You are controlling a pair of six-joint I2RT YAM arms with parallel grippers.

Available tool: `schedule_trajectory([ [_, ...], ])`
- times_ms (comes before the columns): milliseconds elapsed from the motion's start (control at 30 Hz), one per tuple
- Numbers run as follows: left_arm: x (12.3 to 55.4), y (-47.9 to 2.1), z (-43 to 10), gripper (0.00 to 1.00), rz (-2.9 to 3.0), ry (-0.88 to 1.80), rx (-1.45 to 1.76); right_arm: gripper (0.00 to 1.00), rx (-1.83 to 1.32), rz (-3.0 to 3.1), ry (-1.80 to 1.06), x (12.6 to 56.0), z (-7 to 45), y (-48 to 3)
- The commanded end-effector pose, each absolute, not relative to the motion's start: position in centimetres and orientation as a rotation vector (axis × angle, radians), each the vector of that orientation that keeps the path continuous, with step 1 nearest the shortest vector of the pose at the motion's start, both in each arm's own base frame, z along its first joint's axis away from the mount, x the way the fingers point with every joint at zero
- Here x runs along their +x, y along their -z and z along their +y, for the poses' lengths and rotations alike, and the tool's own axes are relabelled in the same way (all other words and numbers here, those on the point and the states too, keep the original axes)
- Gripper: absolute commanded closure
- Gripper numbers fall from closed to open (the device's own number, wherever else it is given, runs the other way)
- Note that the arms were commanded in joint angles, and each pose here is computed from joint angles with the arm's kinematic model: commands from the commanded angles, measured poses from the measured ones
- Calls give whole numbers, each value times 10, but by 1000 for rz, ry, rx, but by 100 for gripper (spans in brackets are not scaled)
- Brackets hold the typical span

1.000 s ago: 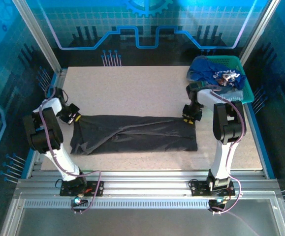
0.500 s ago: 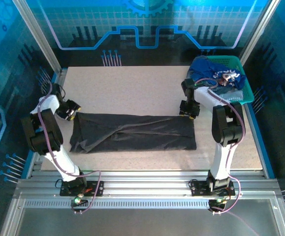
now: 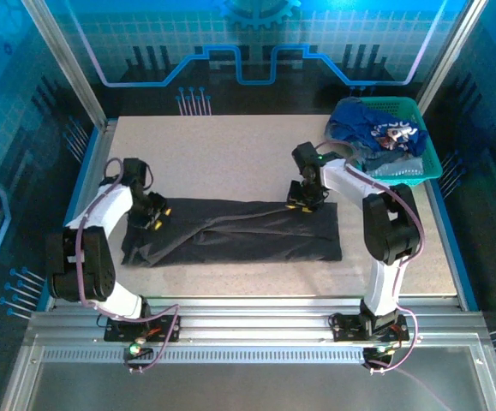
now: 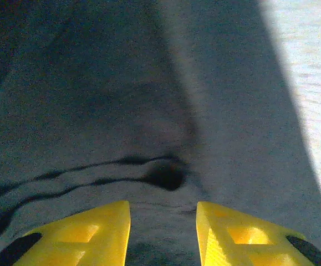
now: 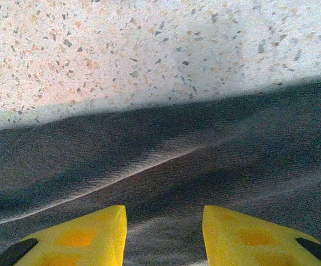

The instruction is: Fold and stack the t-shirts

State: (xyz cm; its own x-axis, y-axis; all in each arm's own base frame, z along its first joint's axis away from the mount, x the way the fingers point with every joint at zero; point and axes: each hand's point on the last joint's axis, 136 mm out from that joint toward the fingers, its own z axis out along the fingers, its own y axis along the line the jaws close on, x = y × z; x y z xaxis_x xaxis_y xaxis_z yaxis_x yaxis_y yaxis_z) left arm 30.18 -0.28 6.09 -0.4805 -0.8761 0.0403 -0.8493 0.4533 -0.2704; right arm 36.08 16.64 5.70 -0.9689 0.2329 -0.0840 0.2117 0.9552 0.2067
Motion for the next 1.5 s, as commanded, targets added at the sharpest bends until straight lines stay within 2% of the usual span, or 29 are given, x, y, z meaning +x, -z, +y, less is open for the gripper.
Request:
schedule_trajectory([
  [0, 294, -58, -11, 63, 2427, 462, -1844, 57, 251, 2989, -430, 364, 190, -70],
  [200, 302, -54, -26, 59, 2375, 467, -1982, 56, 109, 2970, -549, 351, 217, -78],
  [400, 299, -58, -18, 54, 2298, 408, -2026, 56, 104, 2976, -576, 341, 220, -77],
  [533, 311, -55, -22, 45, 2276, 454, -2036, 56, 95, 2978, -574, 339, 219, -77],
  [667, 326, -57, -23, 44, 2267, 474, -2017, 56, 90, 2982, -580, 337, 219, -77],
  [833, 329, -48, -32, 54, 2319, 488, -2024, 56, 85, 2980, -593, 336, 222, -77],
  [933, 324, -43, -38, 65, 2364, 490, -2011, 56, 79, 2962, -598, 338, 221, -83],
  [1033, 318, -42, -44, 79, 2400, 508, -1997, 56, 75, 2944, -602, 341, 222, -91],
  [1133, 311, -47, -43, 100, 2417, 501, -1967, 56, 82, 2932, -597, 344, 221, -96],
  [1467, 272, -89, -53, 100, 2481, 531, -1825, 57, 92, 2919, -589, 349, 215, -102],
])
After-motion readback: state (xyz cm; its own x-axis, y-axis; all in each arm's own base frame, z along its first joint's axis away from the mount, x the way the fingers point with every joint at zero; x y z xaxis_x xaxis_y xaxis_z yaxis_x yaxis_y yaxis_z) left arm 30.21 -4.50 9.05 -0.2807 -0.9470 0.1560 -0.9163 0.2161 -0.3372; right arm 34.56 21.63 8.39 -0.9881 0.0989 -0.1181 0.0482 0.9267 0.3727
